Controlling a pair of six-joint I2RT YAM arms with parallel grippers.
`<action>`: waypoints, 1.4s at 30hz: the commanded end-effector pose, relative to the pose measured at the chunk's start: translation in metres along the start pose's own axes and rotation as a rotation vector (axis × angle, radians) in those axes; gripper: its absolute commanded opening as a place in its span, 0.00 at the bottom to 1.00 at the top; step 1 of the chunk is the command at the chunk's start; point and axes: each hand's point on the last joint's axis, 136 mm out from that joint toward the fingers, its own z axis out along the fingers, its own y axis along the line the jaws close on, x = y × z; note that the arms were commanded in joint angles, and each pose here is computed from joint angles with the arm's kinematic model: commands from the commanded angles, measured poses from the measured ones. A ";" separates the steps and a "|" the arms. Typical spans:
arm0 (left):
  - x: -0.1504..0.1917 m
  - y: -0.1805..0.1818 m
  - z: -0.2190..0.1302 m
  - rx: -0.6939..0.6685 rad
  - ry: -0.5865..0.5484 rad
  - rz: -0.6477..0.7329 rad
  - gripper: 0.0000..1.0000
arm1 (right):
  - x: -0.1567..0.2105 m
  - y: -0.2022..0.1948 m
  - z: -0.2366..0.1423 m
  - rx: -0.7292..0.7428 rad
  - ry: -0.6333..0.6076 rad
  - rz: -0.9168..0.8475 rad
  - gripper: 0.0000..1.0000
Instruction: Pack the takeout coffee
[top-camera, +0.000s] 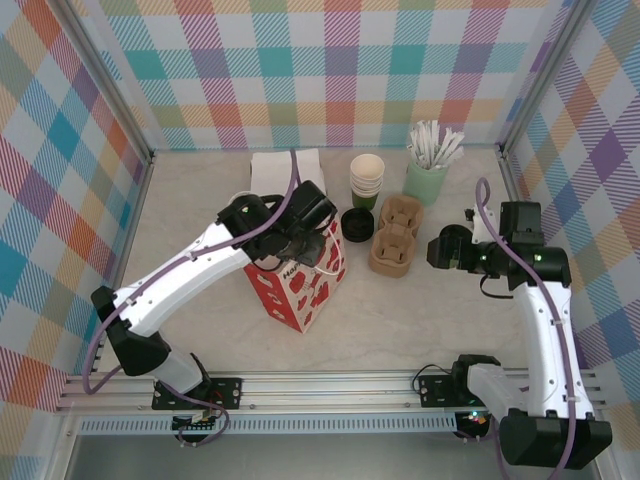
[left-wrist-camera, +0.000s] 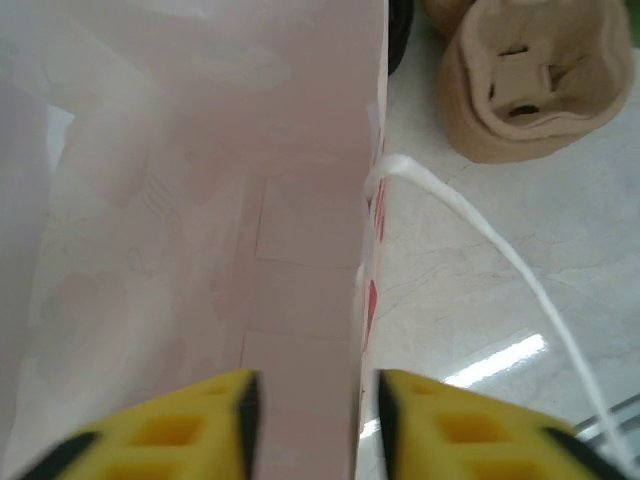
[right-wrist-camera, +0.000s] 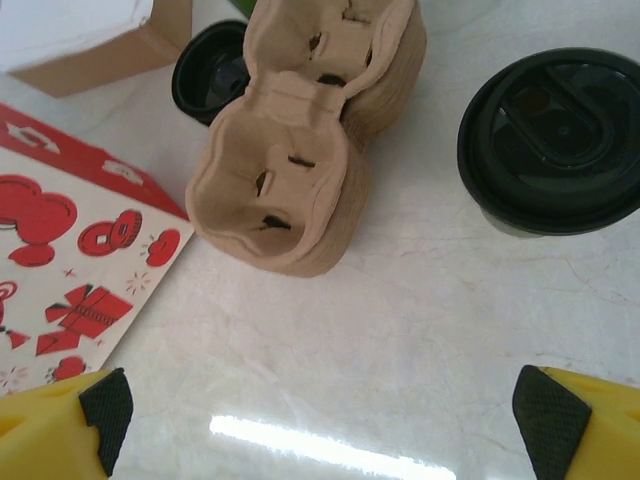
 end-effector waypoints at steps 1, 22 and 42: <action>-0.009 0.002 -0.064 0.128 -0.182 -0.051 0.67 | -0.016 0.009 -0.005 -0.042 0.008 -0.113 0.92; 0.047 0.097 -0.129 0.036 -0.497 -0.374 0.84 | -0.035 0.010 0.100 0.085 0.474 -0.657 0.79; 0.059 0.111 -0.132 -0.008 -0.497 -0.406 0.85 | -0.042 0.020 0.193 0.109 0.657 -0.881 0.69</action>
